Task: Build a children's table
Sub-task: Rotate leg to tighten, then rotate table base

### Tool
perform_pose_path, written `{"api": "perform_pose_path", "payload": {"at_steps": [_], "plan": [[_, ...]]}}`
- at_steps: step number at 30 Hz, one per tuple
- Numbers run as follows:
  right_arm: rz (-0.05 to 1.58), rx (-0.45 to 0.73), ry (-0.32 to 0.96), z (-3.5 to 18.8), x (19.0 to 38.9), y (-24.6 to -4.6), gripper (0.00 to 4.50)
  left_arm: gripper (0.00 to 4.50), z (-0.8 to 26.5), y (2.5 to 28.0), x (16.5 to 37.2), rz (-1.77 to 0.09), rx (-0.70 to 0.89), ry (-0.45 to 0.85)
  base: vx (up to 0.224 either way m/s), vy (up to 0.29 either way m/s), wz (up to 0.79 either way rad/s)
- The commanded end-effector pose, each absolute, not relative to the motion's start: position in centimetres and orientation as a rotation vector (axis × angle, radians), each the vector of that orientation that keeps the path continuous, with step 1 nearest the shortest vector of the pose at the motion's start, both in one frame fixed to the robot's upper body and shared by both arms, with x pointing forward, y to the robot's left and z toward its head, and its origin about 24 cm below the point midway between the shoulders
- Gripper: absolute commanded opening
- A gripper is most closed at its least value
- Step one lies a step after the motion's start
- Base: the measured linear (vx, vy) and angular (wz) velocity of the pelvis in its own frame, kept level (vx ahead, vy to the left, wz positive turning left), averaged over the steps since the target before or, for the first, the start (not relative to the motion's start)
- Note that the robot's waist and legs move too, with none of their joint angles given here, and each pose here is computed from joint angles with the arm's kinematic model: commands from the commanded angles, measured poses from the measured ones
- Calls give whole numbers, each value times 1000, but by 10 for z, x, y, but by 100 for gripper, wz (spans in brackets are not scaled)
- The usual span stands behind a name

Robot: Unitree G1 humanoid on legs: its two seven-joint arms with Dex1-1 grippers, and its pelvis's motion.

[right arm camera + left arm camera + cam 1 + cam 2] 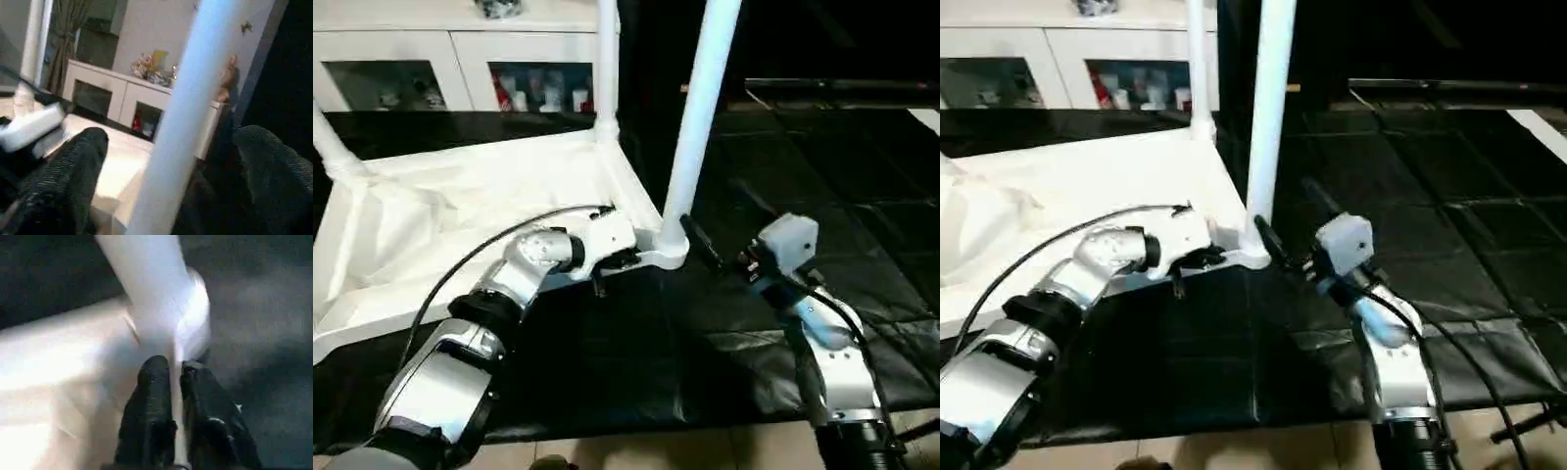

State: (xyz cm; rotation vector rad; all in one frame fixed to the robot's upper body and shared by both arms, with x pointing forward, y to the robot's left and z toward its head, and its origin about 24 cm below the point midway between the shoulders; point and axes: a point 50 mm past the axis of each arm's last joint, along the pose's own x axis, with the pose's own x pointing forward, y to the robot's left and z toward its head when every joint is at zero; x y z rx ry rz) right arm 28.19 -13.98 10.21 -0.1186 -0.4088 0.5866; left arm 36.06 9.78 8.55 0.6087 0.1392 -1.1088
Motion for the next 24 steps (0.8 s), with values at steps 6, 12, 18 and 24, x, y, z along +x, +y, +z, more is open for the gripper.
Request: {"api": "perform_pose_path", "payload": {"at_steps": [6, 12, 18, 24], "plan": [[611, 43, -405, 103, 282, -134, 450, 123, 99, 113, 352, -1107, 496, 83, 0, 0, 0], [760, 205, -289, 99, 280, -126, 450, 177, 98, 149, 334, -1096, 457, 169, 0, 0, 0], [877, 252, -207, 96, 280, -119, 450, 222, 104, 185, 301, -1100, 481, 309, 0, 0, 0], [947, 196, -203, 98, 296, -91, 450, 275, 127, 204, 266, -1123, 461, 420, 0, 0, 0]]}}
